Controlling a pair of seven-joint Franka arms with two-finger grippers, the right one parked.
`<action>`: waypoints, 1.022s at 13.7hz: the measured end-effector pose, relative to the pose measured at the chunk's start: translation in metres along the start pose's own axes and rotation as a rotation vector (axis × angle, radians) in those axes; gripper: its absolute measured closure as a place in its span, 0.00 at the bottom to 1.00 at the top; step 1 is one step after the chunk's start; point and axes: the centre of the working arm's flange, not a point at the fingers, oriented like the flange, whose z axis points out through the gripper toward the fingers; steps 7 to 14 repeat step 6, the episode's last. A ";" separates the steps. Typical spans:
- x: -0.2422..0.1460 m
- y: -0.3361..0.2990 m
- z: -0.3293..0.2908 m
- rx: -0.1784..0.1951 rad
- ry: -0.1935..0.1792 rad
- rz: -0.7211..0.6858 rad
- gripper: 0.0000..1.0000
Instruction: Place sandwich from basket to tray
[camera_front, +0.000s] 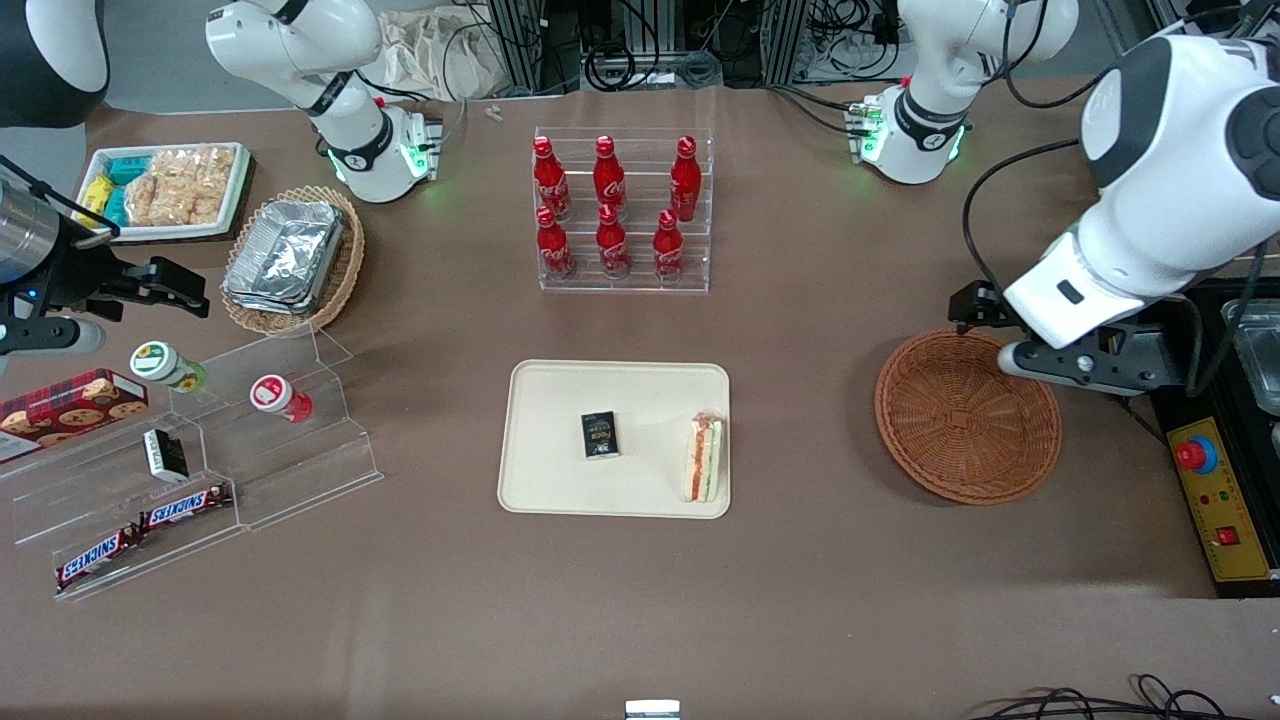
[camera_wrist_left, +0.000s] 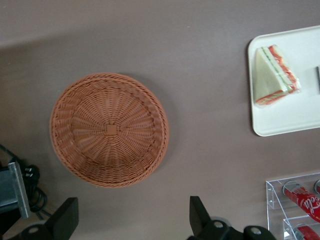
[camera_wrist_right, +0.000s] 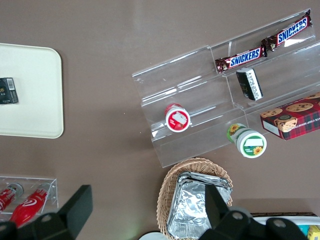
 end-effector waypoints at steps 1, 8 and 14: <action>0.001 -0.010 0.000 0.002 0.001 -0.006 0.00; 0.008 -0.067 0.007 -0.029 -0.005 -0.073 0.00; 0.008 -0.067 0.007 -0.029 -0.005 -0.073 0.00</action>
